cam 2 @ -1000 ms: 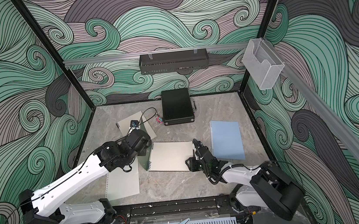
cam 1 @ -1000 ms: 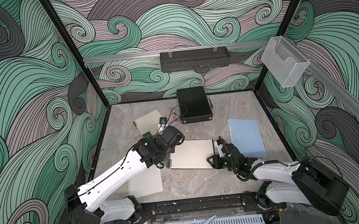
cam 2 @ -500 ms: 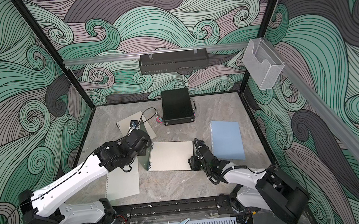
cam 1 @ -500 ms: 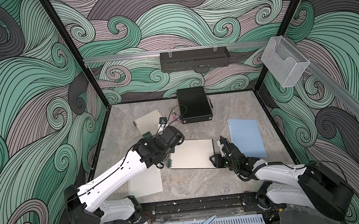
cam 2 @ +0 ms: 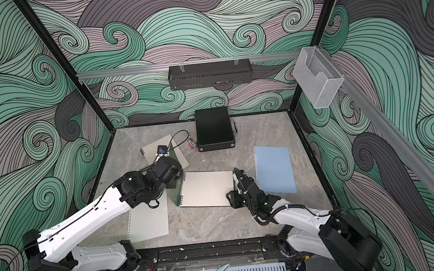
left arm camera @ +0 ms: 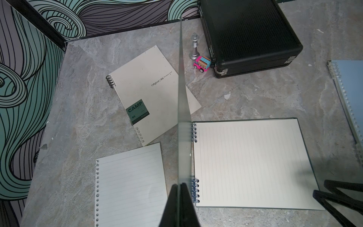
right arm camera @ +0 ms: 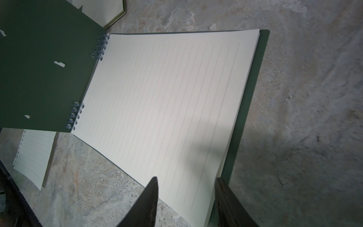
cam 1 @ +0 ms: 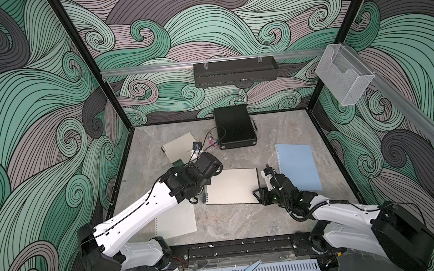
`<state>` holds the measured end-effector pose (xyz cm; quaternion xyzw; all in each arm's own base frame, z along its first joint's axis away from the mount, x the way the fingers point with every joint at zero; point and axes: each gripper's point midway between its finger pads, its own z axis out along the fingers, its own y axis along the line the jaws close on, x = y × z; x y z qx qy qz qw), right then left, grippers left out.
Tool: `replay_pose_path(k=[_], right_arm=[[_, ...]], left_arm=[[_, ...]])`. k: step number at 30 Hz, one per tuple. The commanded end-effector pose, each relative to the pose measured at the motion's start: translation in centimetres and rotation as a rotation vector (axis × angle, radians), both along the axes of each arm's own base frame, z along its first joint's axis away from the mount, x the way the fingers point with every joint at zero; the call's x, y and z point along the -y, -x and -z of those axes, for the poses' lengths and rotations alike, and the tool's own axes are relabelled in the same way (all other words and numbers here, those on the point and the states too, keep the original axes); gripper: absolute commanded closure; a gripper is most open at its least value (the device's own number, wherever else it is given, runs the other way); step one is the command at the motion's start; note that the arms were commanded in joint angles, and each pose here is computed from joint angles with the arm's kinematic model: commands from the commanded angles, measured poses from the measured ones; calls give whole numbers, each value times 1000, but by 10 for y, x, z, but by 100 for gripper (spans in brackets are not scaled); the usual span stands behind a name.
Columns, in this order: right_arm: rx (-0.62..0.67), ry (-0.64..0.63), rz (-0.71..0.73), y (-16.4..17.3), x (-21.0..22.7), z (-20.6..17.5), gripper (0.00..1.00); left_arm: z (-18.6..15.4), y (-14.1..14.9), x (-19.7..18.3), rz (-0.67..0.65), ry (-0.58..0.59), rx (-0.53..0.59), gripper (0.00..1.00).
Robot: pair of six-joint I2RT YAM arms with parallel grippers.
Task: Tear off pages from different notebooks
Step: Tear off the paper from the notebook.
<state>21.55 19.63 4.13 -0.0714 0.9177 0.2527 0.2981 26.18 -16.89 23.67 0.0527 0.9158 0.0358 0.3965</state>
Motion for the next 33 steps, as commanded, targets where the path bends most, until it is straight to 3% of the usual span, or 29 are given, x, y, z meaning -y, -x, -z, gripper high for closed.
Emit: replay_pose_path(k=[1, 33], right_arm=[[-11, 20, -48, 7, -2, 4, 53], [-25, 34, -75, 8, -6, 9, 57]], left_arm=[[-7, -3, -4, -7, -12, 23, 100], [-8, -3, -7, -13, -10, 25, 100]])
